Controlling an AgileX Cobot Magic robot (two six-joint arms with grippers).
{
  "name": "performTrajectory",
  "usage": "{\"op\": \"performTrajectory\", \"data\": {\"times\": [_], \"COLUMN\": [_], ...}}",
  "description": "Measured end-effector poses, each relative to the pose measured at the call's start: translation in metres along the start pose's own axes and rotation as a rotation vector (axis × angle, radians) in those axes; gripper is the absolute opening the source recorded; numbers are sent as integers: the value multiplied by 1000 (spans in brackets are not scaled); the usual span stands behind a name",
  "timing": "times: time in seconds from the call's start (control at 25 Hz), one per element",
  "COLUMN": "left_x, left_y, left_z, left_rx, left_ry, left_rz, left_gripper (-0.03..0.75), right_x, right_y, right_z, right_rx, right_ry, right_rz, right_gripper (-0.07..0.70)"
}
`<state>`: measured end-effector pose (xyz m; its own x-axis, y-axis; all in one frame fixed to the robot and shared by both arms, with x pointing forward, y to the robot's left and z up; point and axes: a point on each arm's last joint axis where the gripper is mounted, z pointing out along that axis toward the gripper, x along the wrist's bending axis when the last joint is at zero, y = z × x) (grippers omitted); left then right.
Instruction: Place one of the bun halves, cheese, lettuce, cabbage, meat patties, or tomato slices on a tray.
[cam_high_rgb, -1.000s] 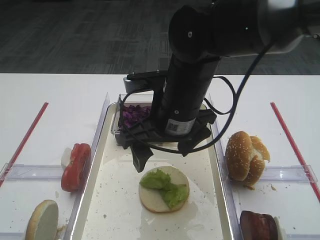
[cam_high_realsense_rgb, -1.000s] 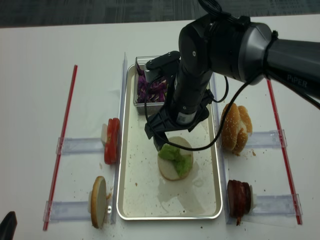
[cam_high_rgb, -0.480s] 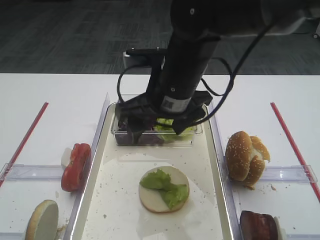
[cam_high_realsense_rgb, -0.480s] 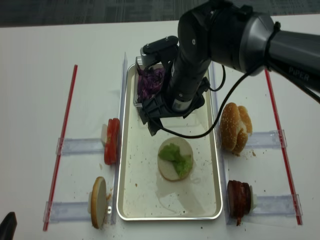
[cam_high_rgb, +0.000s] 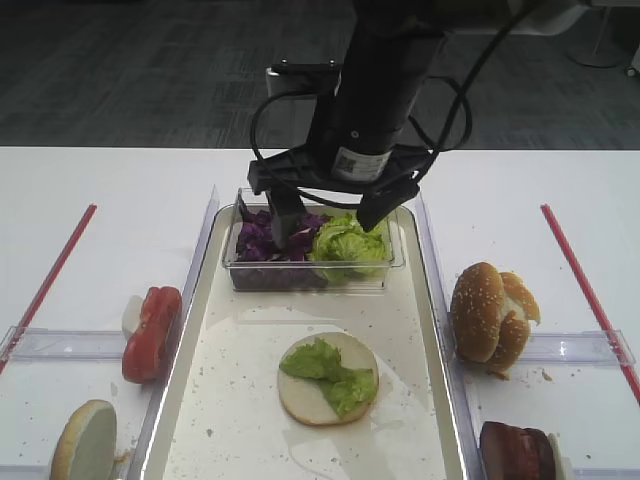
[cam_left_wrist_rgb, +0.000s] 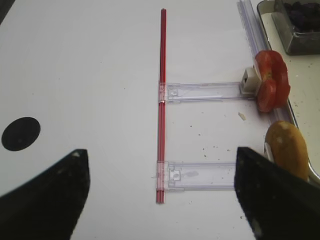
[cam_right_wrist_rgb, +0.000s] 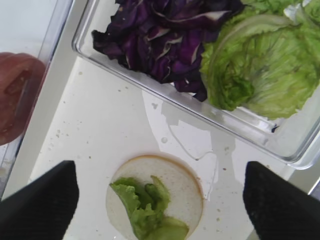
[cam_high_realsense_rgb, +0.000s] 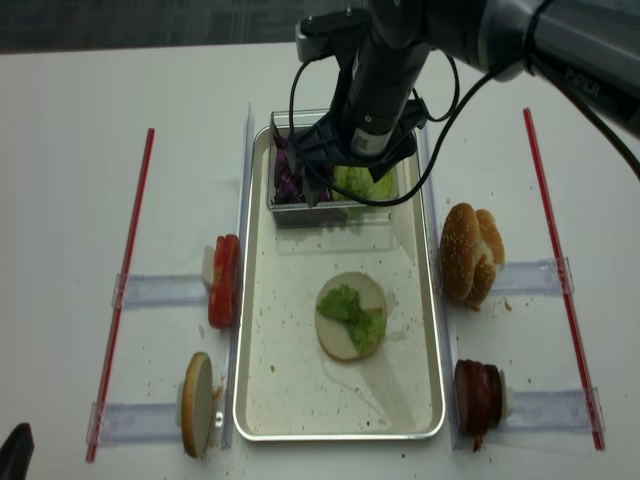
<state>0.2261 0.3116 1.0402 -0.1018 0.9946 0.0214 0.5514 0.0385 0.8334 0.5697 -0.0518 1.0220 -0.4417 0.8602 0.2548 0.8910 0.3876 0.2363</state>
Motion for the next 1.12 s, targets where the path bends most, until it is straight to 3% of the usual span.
{"op": "performTrajectory", "data": {"times": [0.12, 0.24, 0.48, 0.8, 0.92, 1.12], "left_x": [0, 0, 0, 0, 0, 0], "left_y": [0, 0, 0, 0, 0, 0], "left_z": [0, 0, 0, 0, 0, 0], "left_rx": [0, 0, 0, 0, 0, 0], "left_ry": [0, 0, 0, 0, 0, 0], "left_rz": [0, 0, 0, 0, 0, 0], "left_gripper": [545, 545, 545, 545, 545, 545], "right_x": [-5, -24, -89, -173, -209, -248], "right_y": [3, 5, 7, -1, -11, -26], "right_z": [-1, -5, -21, -45, -57, -71], "right_rx": [-1, 6, 6, -34, -52, -66], "right_ry": [-19, -31, -74, -142, -171, -200], "right_rz": [-2, 44, 190, 325, 402, 469], "right_gripper": [678, 678, 678, 678, 678, 678]}}
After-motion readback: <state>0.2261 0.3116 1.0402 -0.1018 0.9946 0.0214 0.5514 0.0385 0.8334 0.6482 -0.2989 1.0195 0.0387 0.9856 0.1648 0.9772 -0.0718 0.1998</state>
